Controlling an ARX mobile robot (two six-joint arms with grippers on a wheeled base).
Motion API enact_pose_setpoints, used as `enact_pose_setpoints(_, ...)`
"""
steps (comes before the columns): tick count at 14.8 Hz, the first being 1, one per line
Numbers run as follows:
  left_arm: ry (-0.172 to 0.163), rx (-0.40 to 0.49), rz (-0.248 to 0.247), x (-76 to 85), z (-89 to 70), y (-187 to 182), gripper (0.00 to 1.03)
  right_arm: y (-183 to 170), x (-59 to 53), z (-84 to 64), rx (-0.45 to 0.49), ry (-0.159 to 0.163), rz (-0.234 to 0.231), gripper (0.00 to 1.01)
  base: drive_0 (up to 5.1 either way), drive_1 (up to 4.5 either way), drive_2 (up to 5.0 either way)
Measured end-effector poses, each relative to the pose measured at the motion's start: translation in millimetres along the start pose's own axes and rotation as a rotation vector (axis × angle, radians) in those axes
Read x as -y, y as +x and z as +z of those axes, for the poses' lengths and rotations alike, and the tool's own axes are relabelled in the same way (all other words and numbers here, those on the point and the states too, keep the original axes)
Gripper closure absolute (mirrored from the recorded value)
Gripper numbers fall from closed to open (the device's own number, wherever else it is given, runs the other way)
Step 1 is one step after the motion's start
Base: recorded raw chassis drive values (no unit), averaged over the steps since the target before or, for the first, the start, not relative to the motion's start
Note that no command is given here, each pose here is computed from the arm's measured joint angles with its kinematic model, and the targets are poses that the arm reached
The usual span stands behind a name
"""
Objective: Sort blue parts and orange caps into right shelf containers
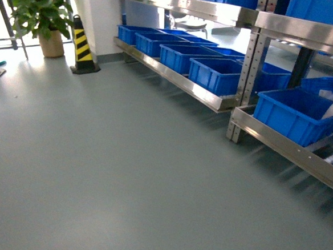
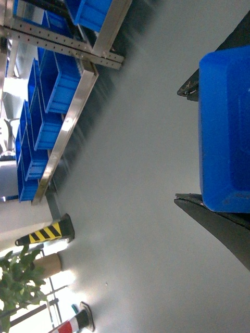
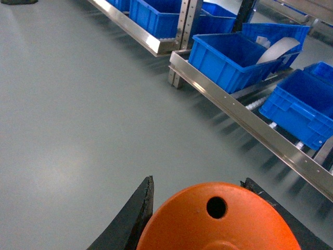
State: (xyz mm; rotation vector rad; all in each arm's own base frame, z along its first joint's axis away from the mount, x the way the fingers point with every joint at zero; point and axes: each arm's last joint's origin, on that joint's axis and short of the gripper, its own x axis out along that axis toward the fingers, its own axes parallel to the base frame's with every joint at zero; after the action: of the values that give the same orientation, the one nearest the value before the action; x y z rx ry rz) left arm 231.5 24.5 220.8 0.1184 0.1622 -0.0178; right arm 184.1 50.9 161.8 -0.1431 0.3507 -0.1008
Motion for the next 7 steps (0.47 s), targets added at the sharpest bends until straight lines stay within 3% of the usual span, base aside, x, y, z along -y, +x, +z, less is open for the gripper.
enact_pose_setpoints(7, 0.0, -0.002, -0.007, 0.9, -0.1, 0.0, 0.58, 0.0, 0.1, 0.2, 0.001, 0.001, -0.002, 0.59, -1.7, -1.66, -1.7)
